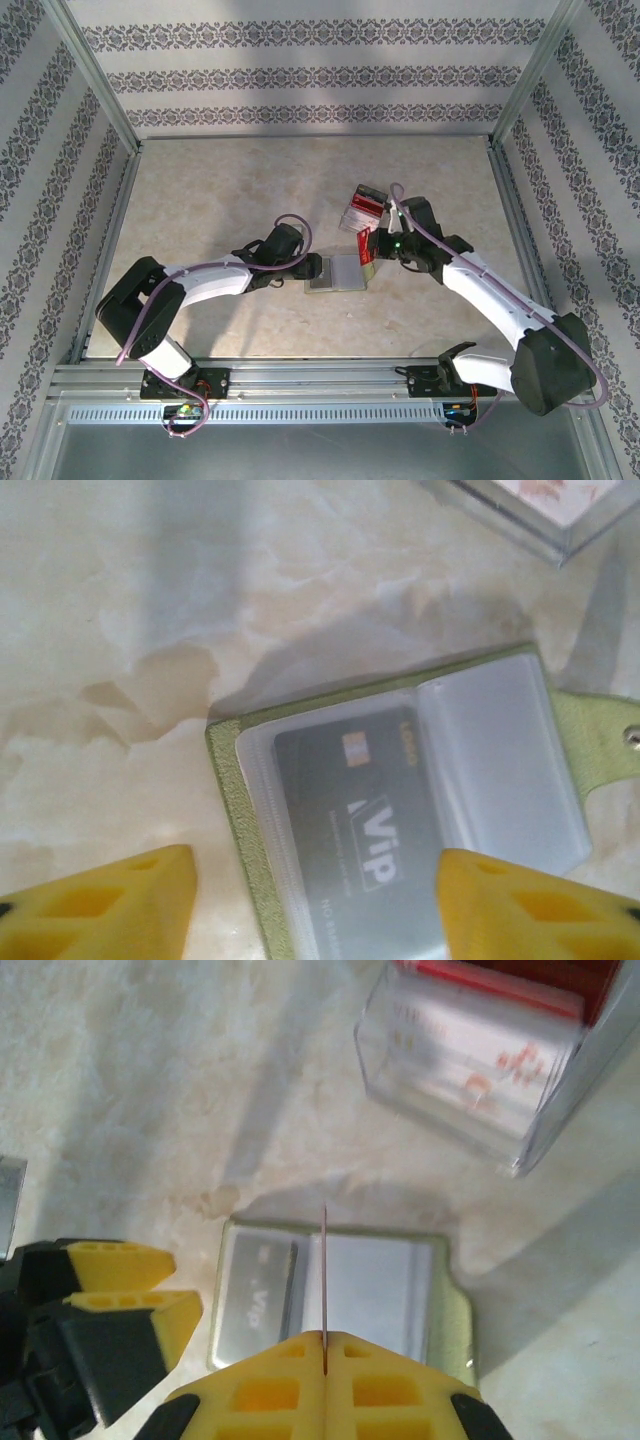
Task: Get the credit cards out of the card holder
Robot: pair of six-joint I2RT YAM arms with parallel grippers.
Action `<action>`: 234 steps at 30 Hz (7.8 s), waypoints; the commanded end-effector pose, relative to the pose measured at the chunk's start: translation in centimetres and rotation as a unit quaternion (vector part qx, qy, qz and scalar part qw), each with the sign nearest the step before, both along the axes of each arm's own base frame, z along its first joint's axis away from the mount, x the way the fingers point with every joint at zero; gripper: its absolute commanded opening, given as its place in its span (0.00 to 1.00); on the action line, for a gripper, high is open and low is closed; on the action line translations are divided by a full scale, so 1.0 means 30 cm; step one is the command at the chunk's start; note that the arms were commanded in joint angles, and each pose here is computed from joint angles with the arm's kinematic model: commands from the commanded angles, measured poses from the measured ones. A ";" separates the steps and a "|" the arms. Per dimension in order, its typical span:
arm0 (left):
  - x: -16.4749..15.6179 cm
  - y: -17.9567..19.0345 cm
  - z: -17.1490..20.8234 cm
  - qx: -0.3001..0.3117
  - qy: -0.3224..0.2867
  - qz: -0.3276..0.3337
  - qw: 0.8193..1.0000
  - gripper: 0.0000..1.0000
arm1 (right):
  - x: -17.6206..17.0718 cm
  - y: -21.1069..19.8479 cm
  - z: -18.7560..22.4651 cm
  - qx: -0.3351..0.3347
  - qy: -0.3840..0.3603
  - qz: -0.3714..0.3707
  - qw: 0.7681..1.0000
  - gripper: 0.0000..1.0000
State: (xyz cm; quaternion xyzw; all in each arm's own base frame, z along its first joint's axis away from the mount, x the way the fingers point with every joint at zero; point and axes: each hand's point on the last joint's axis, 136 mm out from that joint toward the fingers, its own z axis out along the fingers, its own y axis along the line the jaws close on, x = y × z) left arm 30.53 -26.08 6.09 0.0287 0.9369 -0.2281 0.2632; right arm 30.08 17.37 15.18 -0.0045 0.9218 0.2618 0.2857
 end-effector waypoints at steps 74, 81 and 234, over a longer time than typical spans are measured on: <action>0.021 0.198 0.105 0.053 -0.055 0.077 0.994 0.99 | 0.539 -0.047 -0.135 -0.297 -0.032 0.352 0.887 0.00; 0.019 0.201 0.105 0.055 -0.055 0.078 0.994 0.99 | 0.552 -0.048 -0.158 -0.303 -0.034 0.356 0.883 0.00; -0.044 -0.037 -0.078 0.002 0.019 -0.002 1.000 0.28 | -0.086 0.241 -0.197 -0.005 0.120 0.038 0.992 0.31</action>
